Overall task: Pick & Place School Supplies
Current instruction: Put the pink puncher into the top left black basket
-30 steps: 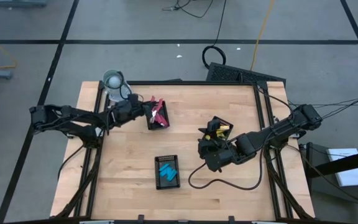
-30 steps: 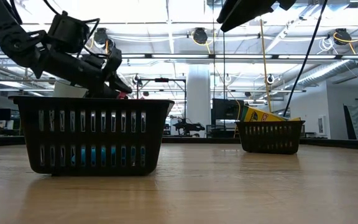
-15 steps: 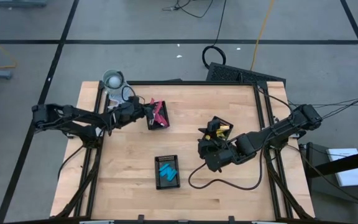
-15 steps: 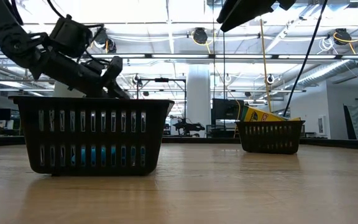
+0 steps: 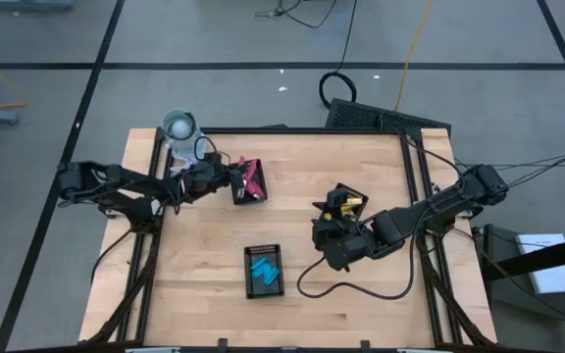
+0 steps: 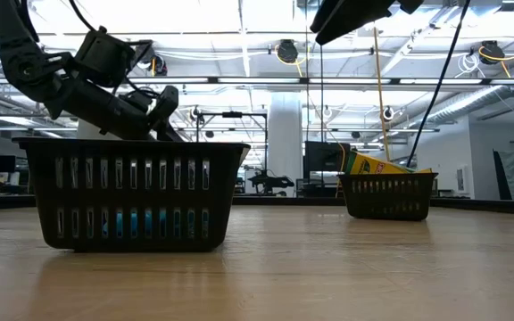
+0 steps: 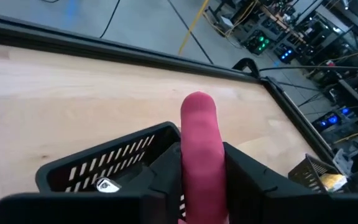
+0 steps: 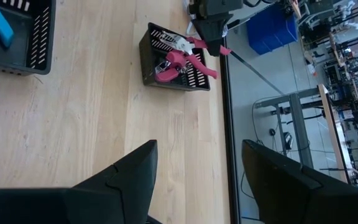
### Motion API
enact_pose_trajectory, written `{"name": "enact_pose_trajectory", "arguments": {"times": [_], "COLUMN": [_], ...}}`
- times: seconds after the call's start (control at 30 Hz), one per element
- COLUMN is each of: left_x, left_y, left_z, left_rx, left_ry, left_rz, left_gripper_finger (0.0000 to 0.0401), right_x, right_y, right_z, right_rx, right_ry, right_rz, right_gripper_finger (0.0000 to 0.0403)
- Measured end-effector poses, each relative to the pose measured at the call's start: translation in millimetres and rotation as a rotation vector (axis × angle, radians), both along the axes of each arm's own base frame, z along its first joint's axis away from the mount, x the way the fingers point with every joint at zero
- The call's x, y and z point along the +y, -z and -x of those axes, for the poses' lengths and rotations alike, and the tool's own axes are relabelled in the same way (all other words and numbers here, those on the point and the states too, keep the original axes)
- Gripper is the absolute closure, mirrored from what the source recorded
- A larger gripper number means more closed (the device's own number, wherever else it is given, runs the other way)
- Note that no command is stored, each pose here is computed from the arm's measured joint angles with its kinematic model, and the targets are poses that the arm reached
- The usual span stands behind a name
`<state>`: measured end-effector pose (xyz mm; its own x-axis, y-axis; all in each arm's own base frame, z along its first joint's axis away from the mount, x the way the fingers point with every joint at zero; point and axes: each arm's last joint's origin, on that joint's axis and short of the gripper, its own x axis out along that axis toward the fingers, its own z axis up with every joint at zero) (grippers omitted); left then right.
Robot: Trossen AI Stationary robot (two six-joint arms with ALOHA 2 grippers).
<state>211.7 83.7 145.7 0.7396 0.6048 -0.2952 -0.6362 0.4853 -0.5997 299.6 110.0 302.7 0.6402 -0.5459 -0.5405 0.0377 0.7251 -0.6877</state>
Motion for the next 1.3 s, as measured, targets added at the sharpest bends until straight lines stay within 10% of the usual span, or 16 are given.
{"name": "enact_pose_trajectory", "arguments": {"times": [0.23,0.83,1.3], "left_x": [-1,0,38], "left_y": [0,-19,-35], "left_z": [0,-5,-5], "left_rx": [-0.003,0.024,0.303], "left_ry": [0.040,0.108,-0.027], "left_rz": [0.017,-0.157,-0.235], "left_gripper_finger": [0.0246,0.0238,0.0212], "right_x": [0,1,2], "right_y": [0,0,0], "right_z": [0,-1,-2], "right_rx": [-0.002,0.008,0.001], "right_ry": [-0.001,-0.030,-0.031], "right_rz": [0.000,-0.035,-0.048], "right_gripper_finger": [0.0179,0.0179,0.0179]}}
